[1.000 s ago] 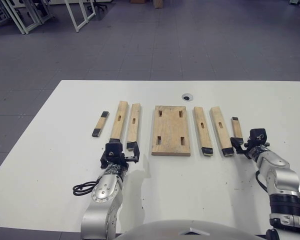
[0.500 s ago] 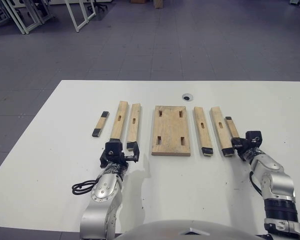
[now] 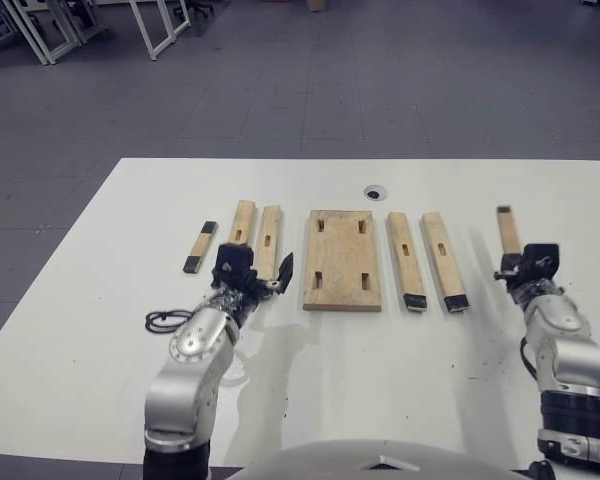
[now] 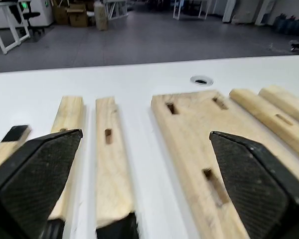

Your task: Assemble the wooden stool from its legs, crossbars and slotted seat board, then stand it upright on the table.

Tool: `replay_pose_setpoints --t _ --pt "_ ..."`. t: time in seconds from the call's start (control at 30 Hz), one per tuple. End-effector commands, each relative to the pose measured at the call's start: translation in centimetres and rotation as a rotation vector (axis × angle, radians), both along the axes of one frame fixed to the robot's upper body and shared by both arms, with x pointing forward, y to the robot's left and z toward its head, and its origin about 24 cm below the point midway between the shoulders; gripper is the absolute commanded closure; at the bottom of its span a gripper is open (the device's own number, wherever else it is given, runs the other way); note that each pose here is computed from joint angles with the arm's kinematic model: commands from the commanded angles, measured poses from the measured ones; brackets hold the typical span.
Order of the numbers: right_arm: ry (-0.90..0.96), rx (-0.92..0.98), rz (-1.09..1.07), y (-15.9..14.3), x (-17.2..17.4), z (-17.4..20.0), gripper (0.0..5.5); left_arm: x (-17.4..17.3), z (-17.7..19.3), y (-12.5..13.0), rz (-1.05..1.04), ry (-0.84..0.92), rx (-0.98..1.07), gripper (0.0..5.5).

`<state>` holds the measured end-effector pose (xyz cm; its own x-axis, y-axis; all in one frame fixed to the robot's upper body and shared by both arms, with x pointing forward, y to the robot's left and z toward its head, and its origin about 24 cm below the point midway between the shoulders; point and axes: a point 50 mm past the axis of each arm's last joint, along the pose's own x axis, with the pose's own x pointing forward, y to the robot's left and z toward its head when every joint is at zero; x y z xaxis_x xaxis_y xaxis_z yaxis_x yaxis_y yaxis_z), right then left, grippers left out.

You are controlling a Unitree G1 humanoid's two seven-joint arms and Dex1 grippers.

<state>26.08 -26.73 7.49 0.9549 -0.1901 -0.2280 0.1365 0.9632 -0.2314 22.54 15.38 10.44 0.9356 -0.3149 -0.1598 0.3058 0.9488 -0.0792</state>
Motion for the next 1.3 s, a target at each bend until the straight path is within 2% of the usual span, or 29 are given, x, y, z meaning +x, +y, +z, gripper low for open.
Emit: replay_pose_setpoints --t 0.03,0.07,0.13,0.27,0.43,0.67,0.8,1.0,1.1,1.3 --pt "-0.128 0.047 0.302 6.5 0.9 1.9 4.19 3.2 1.4 -0.6 -0.125 0.127 -0.372 0.79" --pt "-0.148 0.089 0.419 9.0 0.5 1.9 4.19 3.8 1.7 -0.9 -0.200 0.173 -0.512 0.79" --pt "-0.160 0.112 0.570 11.9 -0.2 1.4 4.19 4.4 1.9 -1.4 -0.340 0.256 -0.689 0.79" --pt "-0.176 0.087 0.725 14.8 -1.0 1.2 4.19 4.8 1.9 -1.3 -0.490 0.395 -0.877 0.79" --pt "-0.188 0.095 0.759 16.0 -1.2 1.3 4.19 5.2 1.4 -1.2 -0.467 0.444 -0.884 0.79" --pt "-0.203 0.149 0.862 19.4 -2.6 2.0 4.19 6.3 0.9 -2.1 -0.439 0.453 -0.854 0.79" --pt "-0.176 0.160 0.893 19.9 -3.2 1.5 4.19 6.9 1.0 -2.3 -0.443 0.442 -0.860 0.79" --pt "-0.167 0.151 0.882 19.6 -3.2 1.3 4.19 6.3 1.8 -1.6 -0.498 0.426 -0.907 1.82" --pt "-0.164 0.151 0.879 19.6 -3.3 1.3 4.19 6.6 2.1 -1.1 -0.457 0.394 -0.903 2.44" --pt "-0.162 0.154 0.884 19.7 -3.5 1.3 4.19 7.0 2.2 -1.1 -0.420 0.376 -0.891 3.26"
